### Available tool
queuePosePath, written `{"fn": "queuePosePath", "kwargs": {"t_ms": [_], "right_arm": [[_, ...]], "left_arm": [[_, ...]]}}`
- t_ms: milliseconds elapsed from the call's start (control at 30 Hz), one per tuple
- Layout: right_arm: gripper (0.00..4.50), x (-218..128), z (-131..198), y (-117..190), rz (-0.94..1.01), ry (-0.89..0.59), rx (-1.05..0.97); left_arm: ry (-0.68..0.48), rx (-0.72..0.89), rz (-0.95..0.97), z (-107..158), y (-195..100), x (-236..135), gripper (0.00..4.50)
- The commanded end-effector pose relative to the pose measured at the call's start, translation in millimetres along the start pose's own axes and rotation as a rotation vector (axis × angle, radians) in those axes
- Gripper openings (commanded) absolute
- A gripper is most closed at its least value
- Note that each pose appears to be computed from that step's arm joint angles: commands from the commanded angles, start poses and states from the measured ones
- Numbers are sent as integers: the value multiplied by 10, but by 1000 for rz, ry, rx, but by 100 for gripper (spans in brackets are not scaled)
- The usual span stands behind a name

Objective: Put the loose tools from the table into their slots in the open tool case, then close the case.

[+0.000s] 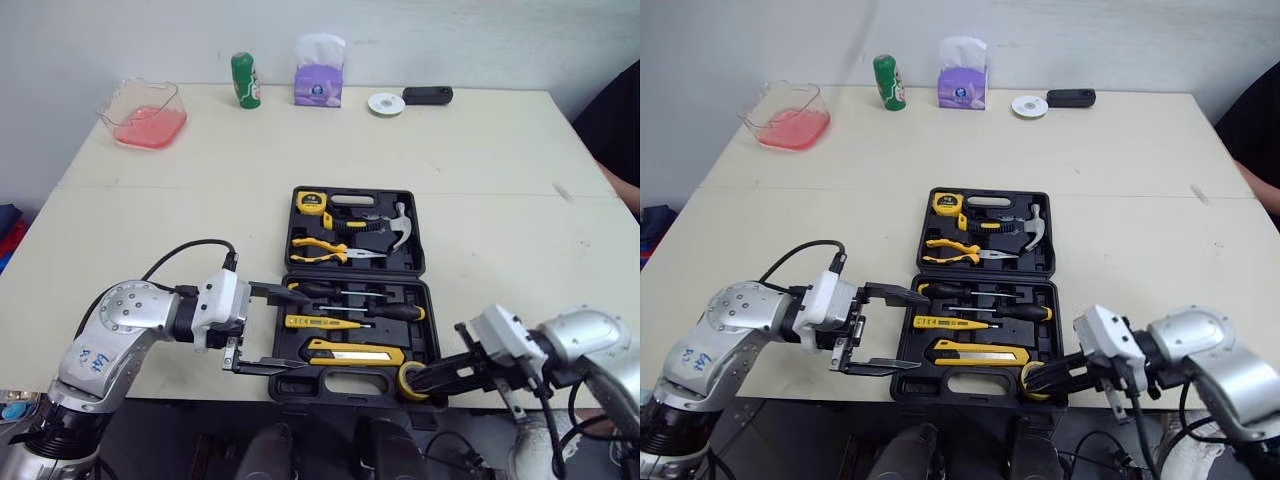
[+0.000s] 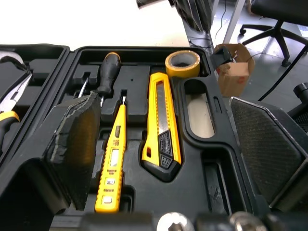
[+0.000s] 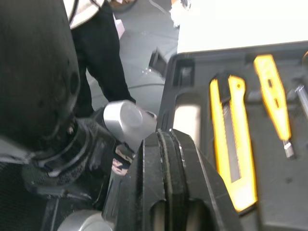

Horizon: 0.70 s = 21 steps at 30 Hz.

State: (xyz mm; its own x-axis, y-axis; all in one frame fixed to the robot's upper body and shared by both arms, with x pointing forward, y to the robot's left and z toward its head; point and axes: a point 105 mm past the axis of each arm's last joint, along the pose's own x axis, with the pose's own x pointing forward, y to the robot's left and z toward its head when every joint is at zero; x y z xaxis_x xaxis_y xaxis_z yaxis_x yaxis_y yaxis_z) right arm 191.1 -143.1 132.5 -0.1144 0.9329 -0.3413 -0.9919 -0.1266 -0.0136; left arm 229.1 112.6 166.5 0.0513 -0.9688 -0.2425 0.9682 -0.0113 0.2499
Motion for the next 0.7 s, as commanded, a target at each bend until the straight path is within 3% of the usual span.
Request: {"fn": "queuePosePath", "kwargs": {"t_ms": [33,267,500,700], "right_arm": [[4,37,-12,-33,-33,-30,-41],[4,120,-270,-142,-101,-57,-71],[4,-10,-903,-29,-126,88,60],[4,23,-912,-38,-126,72,54]], "left_arm": [[10,23,8,51,-31,-74,450],[22,20,27,41,-30,-100,450],[47,15,76,42,-29,-189,450],[55,1,85,25,-64,-196,450]]}}
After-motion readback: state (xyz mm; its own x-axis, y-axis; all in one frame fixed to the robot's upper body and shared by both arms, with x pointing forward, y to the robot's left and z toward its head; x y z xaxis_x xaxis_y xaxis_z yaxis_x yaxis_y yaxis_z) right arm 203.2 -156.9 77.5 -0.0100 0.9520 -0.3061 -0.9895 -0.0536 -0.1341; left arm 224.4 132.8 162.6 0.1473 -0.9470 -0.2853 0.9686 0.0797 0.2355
